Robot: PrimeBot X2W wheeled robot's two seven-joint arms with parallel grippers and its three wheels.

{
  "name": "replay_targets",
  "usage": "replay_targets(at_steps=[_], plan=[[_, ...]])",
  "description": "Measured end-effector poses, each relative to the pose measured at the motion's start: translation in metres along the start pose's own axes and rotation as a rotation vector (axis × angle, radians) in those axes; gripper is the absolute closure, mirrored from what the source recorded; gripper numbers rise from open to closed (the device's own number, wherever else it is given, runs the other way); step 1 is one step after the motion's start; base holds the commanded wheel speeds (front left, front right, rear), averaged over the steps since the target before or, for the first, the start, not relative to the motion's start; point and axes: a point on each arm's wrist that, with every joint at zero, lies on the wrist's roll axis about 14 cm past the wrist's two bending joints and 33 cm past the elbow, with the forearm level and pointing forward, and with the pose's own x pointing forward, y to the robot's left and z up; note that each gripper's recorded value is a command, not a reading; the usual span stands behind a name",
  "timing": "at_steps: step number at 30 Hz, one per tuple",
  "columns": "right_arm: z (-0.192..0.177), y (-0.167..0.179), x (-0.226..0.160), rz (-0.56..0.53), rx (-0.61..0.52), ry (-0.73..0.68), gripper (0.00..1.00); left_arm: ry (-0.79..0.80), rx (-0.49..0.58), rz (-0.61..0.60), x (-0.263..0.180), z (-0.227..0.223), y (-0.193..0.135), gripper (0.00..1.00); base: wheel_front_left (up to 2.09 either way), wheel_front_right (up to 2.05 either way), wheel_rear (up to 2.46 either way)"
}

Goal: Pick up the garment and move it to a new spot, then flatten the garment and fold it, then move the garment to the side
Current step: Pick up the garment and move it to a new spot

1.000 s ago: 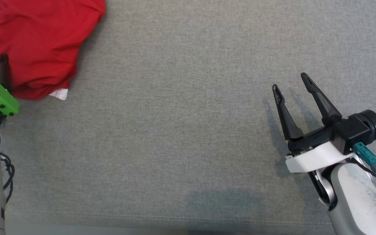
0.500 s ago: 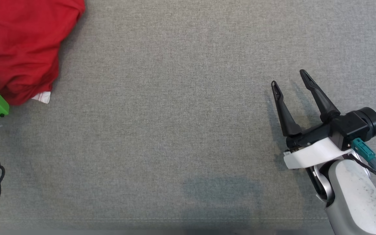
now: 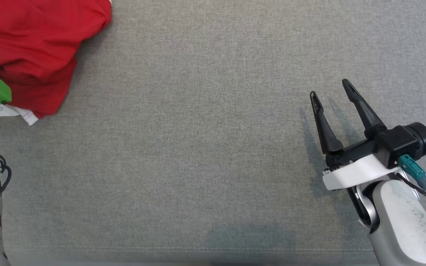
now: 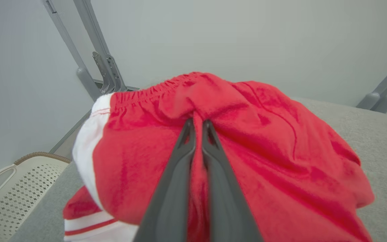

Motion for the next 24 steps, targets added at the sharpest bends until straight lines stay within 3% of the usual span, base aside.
replay_targets(at_steps=[6, 15, 20, 24], plan=[[0.010, 0.005, -0.001, 0.004, -0.001, -0.020, 0.00, -0.163, 0.059, -0.098, -0.006, 0.047, -0.033, 1.00, 0.00, 0.00, 0.00], [0.032, 0.014, -0.009, 0.002, 0.020, -0.067, 0.00, -0.278, 0.095, -0.377, -0.035, 0.076, -0.140, 1.00, 0.00, 0.00, 0.00], [0.046, 0.007, -0.021, -0.040, 0.024, -0.092, 0.00, -0.219, 0.137, -0.600, -0.074, 0.041, -0.225, 1.00, 0.00, 0.00, 0.00], [0.044, 0.002, -0.038, -0.079, 0.038, -0.076, 0.00, -0.130, 0.168, -0.713, -0.103, 0.002, -0.261, 1.00, 0.00, 0.00, 0.00]])
